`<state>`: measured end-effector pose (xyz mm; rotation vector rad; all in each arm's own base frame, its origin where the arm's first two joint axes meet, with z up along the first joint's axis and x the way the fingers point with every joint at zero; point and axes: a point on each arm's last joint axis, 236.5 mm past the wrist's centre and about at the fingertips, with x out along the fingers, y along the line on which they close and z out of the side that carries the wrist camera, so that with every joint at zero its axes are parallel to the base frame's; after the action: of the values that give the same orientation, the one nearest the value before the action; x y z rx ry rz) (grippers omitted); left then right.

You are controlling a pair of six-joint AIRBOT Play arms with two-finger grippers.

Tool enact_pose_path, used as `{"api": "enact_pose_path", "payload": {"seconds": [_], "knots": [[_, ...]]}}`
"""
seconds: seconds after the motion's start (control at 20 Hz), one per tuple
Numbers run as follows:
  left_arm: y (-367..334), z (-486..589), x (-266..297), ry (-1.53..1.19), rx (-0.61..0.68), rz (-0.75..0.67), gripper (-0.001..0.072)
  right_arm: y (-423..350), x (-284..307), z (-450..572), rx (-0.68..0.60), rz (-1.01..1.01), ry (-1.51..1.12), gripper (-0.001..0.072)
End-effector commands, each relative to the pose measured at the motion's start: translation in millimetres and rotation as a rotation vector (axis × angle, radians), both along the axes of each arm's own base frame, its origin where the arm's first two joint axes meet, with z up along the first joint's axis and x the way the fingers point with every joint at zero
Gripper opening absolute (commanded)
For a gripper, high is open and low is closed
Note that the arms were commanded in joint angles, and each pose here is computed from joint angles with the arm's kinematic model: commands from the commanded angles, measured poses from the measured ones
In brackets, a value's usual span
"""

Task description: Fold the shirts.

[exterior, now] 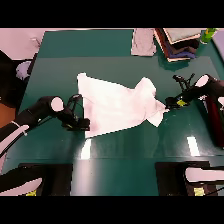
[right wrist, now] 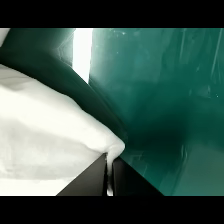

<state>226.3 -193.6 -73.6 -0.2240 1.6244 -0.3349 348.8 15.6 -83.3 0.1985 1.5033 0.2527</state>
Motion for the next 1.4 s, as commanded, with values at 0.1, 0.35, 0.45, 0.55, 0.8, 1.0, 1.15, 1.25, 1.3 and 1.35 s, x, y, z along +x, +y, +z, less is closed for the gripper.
{"api": "enact_pose_path", "payload": {"seconds": [0.1,0.35,0.45,0.55,0.8,1.0,1.15,1.25,1.3,1.35], "knots": [[-19,-6,-4,0.01,-0.098,0.048,0.0534,0,0,0,-0.001,0.0,0.0,0.002],[-25,-3,3,-0.026,-0.128,0.043,0.023,0,0,0,-0.001,-0.001,0.001,0.002],[-26,-2,7,-0.054,-0.134,0.02,0.0025,0,0,0,0.0,0.0,0.002,0.002],[-27,11,19,-0.095,-0.129,-0.006,0.0025,0,2,7,-0.004,-0.001,-0.02,0.002],[0,167,101,-0.561,-0.093,-0.028,0.0025,-6,39,109,-0.047,-0.004,-0.315,0.002],[51,399,104,-1.12,-0.11,0.055,0.0025,-9,59,287,-0.098,-0.039,-0.745,0.002],[78,542,47,-1.45,-0.175,0.1,0.0025,-5,27,430,-0.143,-0.053,-1.1,0.002],[91,600,8,-1.591,-0.225,0.122,0.0025,-1,-11,503,-0.17,-0.062,-1.294,0.0019],[96,620,-7,-1.649,-0.241,0.128,0.0025,-2,-30,531,-0.194,-0.073,-1.371,0.0019],[100,636,-18,-1.708,-0.248,0.127,0.0025,-2,-49,554,-0.209,-0.084,-1.434,0.0019]]}}
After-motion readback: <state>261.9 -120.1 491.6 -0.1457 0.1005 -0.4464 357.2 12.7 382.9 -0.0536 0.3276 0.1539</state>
